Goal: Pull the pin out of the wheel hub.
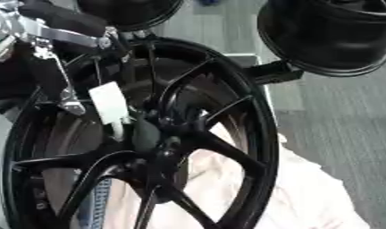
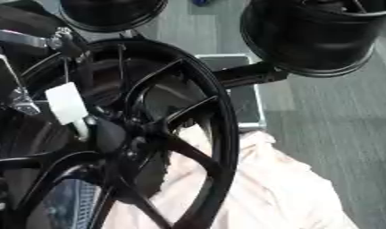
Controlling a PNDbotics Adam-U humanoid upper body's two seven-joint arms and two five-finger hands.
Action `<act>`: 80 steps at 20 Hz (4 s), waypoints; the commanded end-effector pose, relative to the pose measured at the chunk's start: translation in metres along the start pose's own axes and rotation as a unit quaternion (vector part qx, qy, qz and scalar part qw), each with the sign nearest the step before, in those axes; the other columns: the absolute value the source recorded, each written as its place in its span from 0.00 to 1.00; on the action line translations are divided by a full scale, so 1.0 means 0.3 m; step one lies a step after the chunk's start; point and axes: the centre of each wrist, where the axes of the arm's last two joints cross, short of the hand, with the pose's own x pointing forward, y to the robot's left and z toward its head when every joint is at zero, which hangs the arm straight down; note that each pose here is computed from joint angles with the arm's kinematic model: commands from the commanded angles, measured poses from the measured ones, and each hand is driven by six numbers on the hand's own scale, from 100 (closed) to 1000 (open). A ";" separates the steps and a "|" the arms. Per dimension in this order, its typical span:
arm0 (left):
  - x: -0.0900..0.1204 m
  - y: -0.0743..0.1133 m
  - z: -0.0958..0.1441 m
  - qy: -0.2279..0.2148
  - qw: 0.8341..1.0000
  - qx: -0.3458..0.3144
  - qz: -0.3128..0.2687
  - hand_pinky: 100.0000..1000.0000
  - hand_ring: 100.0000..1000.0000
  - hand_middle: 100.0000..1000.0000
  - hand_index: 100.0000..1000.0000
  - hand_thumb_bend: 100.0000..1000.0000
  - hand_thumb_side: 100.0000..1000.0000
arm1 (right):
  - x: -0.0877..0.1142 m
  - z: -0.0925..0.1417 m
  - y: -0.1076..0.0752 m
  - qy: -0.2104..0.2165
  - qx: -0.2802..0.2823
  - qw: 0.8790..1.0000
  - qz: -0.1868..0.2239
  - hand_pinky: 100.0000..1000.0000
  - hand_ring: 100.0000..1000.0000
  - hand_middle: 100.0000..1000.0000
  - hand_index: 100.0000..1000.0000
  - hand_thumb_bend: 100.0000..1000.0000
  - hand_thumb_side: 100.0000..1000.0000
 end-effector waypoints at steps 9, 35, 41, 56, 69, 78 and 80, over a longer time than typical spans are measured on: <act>0.008 0.041 0.011 -0.022 1.000 0.004 -0.016 0.79 0.67 0.60 0.67 0.50 0.01 | 0.017 -0.009 -0.004 -0.008 0.000 1.000 -0.007 0.40 0.57 0.51 0.71 0.00 0.41; 0.052 0.188 0.142 0.002 0.985 0.169 -0.032 0.60 0.32 0.05 0.20 0.44 0.10 | 0.012 -0.008 -0.011 -0.008 -0.002 1.000 -0.006 0.40 0.57 0.51 0.71 0.00 0.41; -0.006 0.227 0.360 0.085 0.946 0.312 -0.026 0.61 0.32 0.05 0.20 0.42 0.05 | 0.004 -0.009 -0.023 -0.008 -0.009 1.000 0.003 0.40 0.57 0.51 0.71 0.00 0.41; -0.279 -0.087 0.678 0.261 0.906 0.317 0.103 0.92 0.86 0.89 0.90 0.52 0.00 | 0.005 -0.015 -0.027 -0.011 -0.020 1.000 0.004 0.40 0.57 0.51 0.71 0.00 0.41; -0.278 -0.080 0.680 0.265 0.877 0.389 0.096 0.82 0.71 0.63 0.70 0.25 0.00 | 0.002 -0.012 -0.027 -0.007 -0.024 1.000 0.002 0.40 0.57 0.51 0.71 0.00 0.41; -0.086 0.013 0.531 0.142 0.856 0.496 0.042 0.76 0.61 0.53 0.64 0.20 0.00 | 0.003 -0.011 -0.025 -0.007 -0.022 1.000 0.000 0.40 0.57 0.51 0.71 0.00 0.41; -0.015 0.029 0.486 0.111 0.868 0.484 0.021 0.75 0.61 0.53 0.64 0.25 0.00 | 0.005 -0.011 -0.023 -0.008 -0.020 1.000 0.000 0.40 0.57 0.51 0.71 0.00 0.41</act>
